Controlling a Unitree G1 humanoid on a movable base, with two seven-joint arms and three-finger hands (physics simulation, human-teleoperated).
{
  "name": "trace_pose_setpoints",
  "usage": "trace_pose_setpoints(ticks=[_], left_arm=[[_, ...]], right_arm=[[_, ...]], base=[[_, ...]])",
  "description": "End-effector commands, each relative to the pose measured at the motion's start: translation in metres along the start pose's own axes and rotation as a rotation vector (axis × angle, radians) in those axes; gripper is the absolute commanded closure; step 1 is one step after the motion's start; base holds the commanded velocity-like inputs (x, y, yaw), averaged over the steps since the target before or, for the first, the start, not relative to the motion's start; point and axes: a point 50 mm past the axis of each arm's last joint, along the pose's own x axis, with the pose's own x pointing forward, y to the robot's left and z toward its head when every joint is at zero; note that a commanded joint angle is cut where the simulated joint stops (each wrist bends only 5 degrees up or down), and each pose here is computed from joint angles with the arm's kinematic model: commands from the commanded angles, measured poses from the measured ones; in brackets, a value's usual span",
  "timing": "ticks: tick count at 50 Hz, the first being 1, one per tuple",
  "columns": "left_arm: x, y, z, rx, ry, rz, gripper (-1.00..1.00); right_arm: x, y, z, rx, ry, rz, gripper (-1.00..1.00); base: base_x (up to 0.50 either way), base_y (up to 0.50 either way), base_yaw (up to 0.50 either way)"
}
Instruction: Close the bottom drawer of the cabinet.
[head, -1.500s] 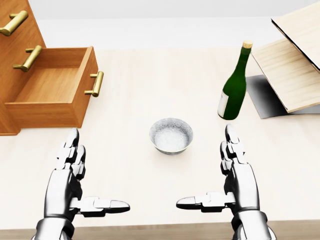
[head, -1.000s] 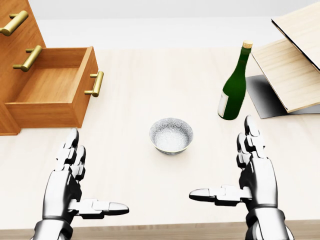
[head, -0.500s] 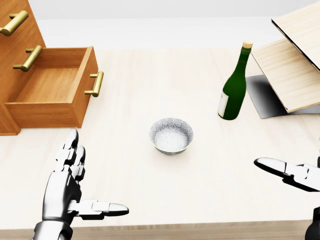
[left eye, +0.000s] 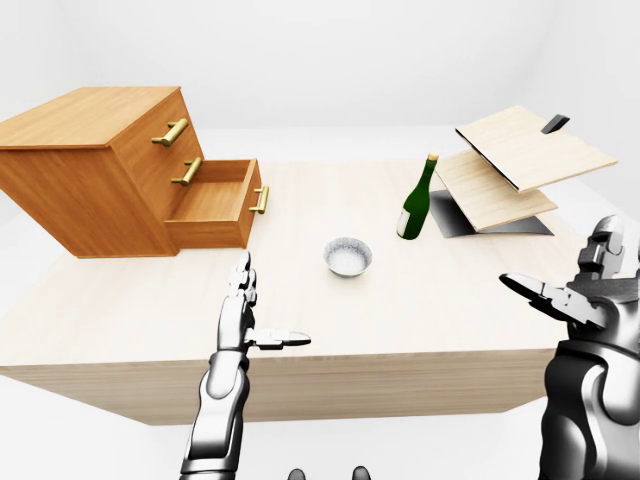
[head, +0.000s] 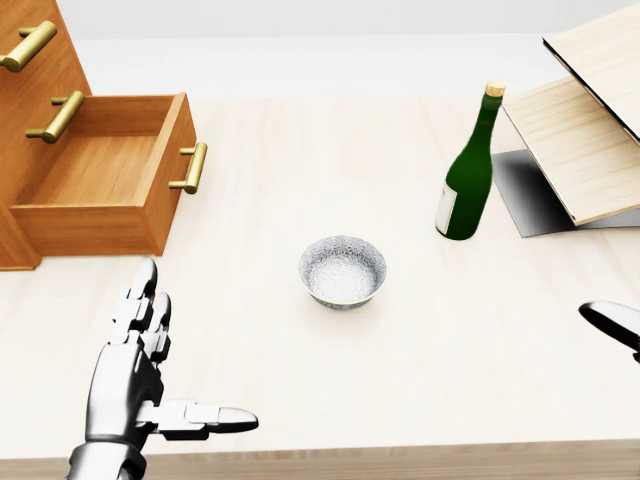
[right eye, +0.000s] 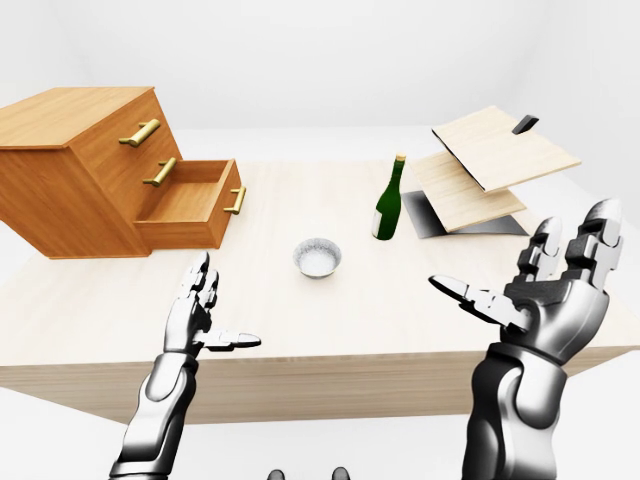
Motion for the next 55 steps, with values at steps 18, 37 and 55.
trace_pose_setpoints(ticks=[18, 37, 55], left_arm=[[0.001, -0.0007, -0.0028, 0.004, 0.003, -0.001, -1.0], [0.0, -0.0014, -0.004, 0.008, 0.002, -0.002, -1.0], [-0.0006, -0.0024, -0.005, 0.012, 0.002, -0.004, -1.0]], right_arm=[[0.0013, 0.0017, 0.0029, 0.012, -0.012, 0.018, -1.0], [0.0014, 0.0013, 0.0025, 0.007, -0.01, 0.028, -1.0], [0.0009, 0.003, 0.0042, 0.005, -0.017, 0.04, -1.0]], base=[[0.18, 0.0, 0.0], [0.26, 0.0, 0.0], [0.26, 0.0, 0.0]])
